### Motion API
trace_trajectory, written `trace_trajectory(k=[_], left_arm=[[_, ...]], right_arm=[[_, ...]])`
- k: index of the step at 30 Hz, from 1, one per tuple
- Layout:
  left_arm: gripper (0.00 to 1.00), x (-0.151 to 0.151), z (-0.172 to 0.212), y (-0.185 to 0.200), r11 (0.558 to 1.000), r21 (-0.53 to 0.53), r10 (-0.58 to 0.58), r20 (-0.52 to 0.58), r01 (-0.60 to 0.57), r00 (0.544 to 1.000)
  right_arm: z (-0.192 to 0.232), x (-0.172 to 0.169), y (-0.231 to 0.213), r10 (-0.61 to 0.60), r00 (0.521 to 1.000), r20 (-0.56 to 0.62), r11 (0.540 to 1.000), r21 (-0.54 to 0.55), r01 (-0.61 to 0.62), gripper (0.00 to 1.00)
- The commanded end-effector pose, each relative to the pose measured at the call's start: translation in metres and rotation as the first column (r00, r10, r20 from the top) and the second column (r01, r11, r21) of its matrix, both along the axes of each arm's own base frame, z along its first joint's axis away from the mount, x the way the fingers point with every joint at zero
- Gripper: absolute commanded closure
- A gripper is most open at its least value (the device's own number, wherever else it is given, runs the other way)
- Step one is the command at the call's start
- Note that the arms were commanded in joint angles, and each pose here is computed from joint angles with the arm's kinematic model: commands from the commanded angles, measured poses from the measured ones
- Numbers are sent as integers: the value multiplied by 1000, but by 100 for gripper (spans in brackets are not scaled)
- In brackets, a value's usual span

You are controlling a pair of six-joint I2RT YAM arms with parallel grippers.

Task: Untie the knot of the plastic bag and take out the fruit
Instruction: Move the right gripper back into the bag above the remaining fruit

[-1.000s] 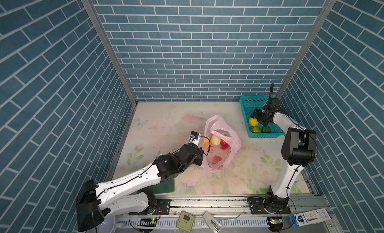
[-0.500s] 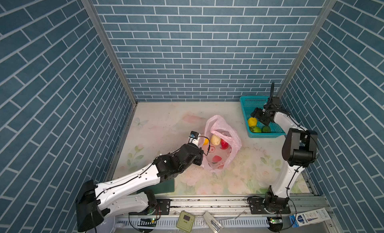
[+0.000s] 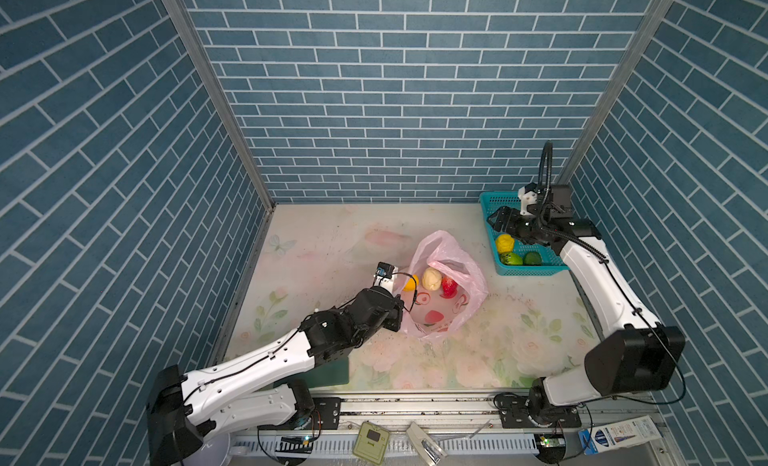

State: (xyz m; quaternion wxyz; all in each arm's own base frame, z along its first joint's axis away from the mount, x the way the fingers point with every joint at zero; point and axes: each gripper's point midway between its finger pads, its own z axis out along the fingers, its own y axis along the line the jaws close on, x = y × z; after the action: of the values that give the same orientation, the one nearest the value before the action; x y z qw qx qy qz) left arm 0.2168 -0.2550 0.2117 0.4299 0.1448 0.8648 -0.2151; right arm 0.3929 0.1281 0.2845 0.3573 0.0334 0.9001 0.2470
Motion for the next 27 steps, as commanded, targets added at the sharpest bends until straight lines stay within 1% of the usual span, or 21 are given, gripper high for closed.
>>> trace_trajectory(k=[1, 6, 11, 13, 18, 20, 27], left_arm=[[100, -2, 0, 3, 1000, 20, -9, 4, 9, 1000], [100, -2, 0, 4, 1000, 21, -10, 9, 10, 1000], [100, -2, 1, 7, 1000, 22, -5, 15, 4, 1000], [100, -2, 1, 9, 1000, 24, 0, 17, -1, 1000], [100, -2, -1, 11, 1000, 28, 12, 22, -13, 1000], [100, -1, -1, 12, 999, 27, 18, 23, -19, 1000], [100, 1, 3, 16, 999, 27, 44, 35, -45, 998]], right_arm=[[0, -48, 32, 106, 993, -46, 994, 2, -106, 16], [18, -91, 80, 198, 980, 24, 980, 20, -199, 16], [13, -126, 124, 307, 951, 32, 952, -10, -307, 17], [2, -136, 137, 347, 938, 21, 938, -35, -346, 17], [-39, -159, 171, 462, 887, -13, 883, -89, -461, 17], [-55, -161, 178, 478, 878, -12, 871, -128, -475, 17], [-117, -169, 190, 521, 852, -50, 832, -195, -519, 18]])
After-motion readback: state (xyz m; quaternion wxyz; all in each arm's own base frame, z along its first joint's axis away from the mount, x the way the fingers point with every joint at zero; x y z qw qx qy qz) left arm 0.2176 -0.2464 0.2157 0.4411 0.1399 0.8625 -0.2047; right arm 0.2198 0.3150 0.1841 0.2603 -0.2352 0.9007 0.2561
